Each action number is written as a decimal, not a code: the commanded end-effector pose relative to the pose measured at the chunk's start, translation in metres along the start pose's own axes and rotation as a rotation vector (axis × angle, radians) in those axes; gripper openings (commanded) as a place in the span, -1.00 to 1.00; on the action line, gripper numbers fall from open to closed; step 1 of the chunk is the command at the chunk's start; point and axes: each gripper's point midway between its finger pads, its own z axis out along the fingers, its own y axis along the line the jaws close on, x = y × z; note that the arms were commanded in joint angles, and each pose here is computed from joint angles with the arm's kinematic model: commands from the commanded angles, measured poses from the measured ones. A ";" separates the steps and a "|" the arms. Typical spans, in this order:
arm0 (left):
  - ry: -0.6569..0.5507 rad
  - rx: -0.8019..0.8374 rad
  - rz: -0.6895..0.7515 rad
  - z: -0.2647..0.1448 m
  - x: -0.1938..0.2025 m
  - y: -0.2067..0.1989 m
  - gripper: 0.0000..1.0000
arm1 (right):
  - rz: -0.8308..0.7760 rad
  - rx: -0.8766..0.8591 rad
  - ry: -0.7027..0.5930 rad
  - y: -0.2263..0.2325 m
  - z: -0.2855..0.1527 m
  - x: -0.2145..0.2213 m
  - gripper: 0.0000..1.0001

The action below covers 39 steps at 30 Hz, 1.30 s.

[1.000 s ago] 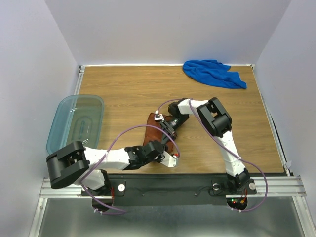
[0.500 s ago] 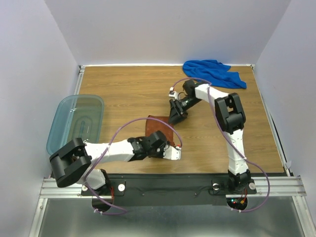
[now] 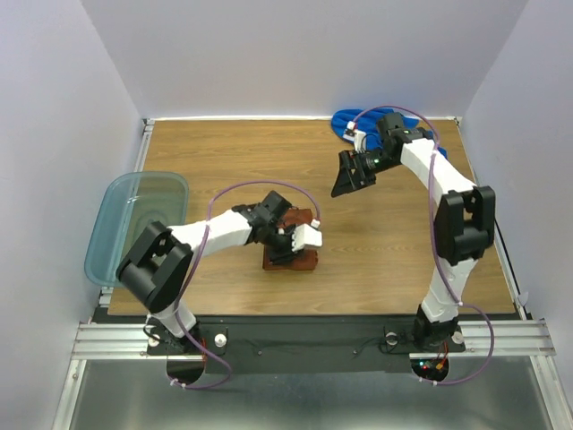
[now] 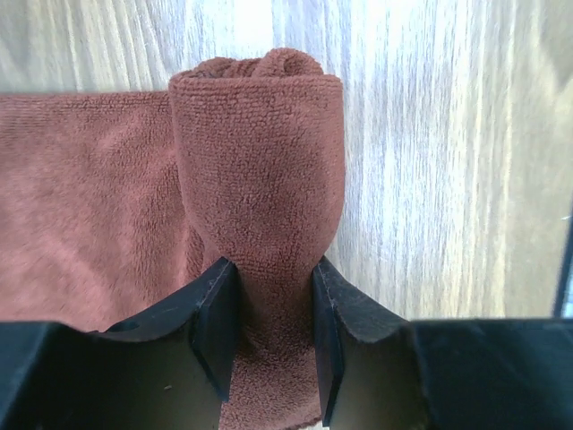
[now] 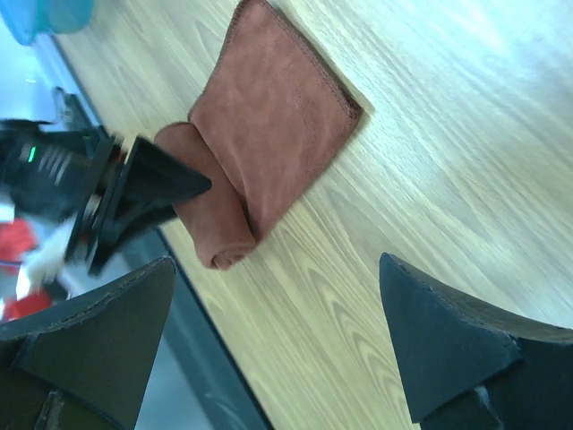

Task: Roll the towels
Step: Roll the towel

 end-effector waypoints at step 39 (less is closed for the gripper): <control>0.163 0.613 -0.563 0.018 0.084 0.019 -0.30 | -1.216 0.454 0.143 0.085 0.139 0.085 0.74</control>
